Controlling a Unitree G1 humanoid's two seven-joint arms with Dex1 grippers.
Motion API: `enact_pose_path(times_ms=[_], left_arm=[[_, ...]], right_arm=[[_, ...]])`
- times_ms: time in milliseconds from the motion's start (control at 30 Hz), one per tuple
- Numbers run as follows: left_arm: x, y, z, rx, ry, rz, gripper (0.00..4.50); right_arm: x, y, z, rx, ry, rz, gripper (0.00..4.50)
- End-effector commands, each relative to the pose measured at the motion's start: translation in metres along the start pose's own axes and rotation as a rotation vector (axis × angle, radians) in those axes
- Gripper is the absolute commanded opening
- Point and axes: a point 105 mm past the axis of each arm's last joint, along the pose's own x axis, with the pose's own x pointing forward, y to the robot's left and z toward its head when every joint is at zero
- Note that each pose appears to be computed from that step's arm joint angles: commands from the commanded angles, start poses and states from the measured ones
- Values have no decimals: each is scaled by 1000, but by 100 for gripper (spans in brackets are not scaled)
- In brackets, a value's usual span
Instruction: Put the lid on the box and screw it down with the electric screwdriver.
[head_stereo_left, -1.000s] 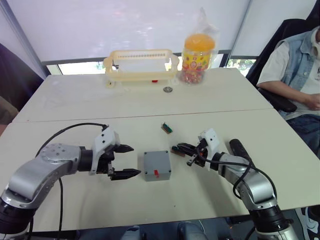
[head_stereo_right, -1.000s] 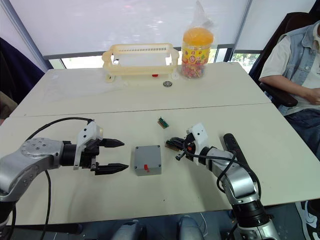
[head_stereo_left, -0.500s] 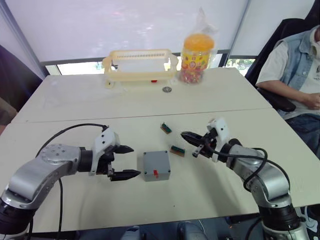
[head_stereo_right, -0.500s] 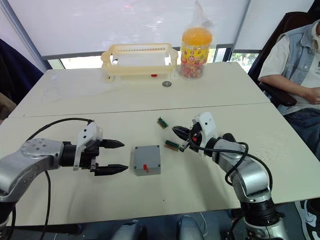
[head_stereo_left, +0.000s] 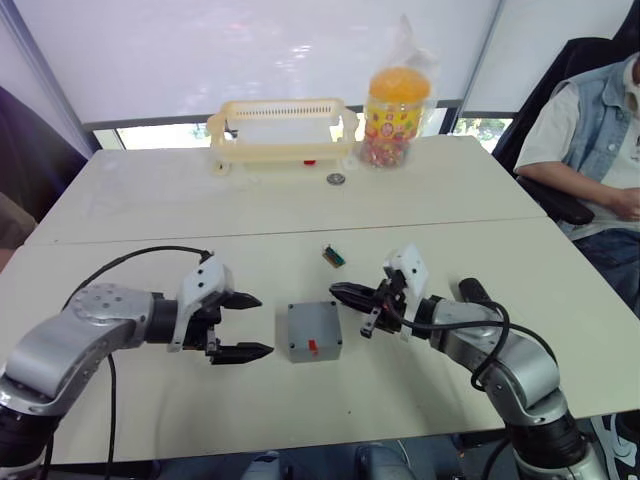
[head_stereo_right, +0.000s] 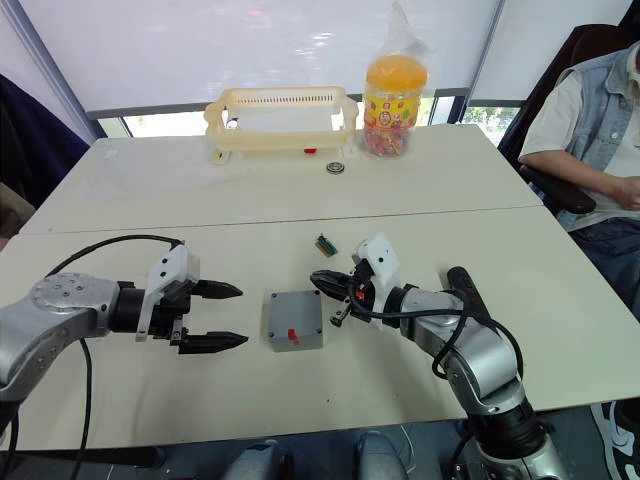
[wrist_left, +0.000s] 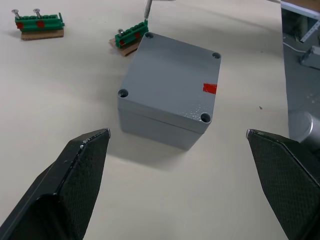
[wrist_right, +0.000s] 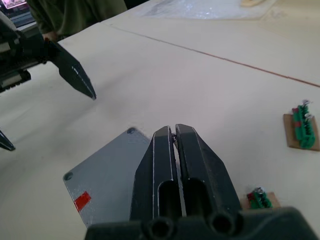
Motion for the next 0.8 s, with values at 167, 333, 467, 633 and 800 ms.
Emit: enact_pose_path(times_ms=[167,333,467,633,800], left_arm=[[-7,0,7,28,-11,24,450],[-6,-1,6,23,-15,25,450],[-5,0,6,26,-15,28,450],[-4,0,7,30,-17,26,450],[-4,0,9,32,-20,21,450]], right_arm=[[-1,1,-2,-20,-6,11,4],[-1,1,-5,-18,2,11,4],[0,1,-8,-16,9,10,4],[2,0,-12,-16,22,6,4],[3,-2,-17,-15,37,0,4]])
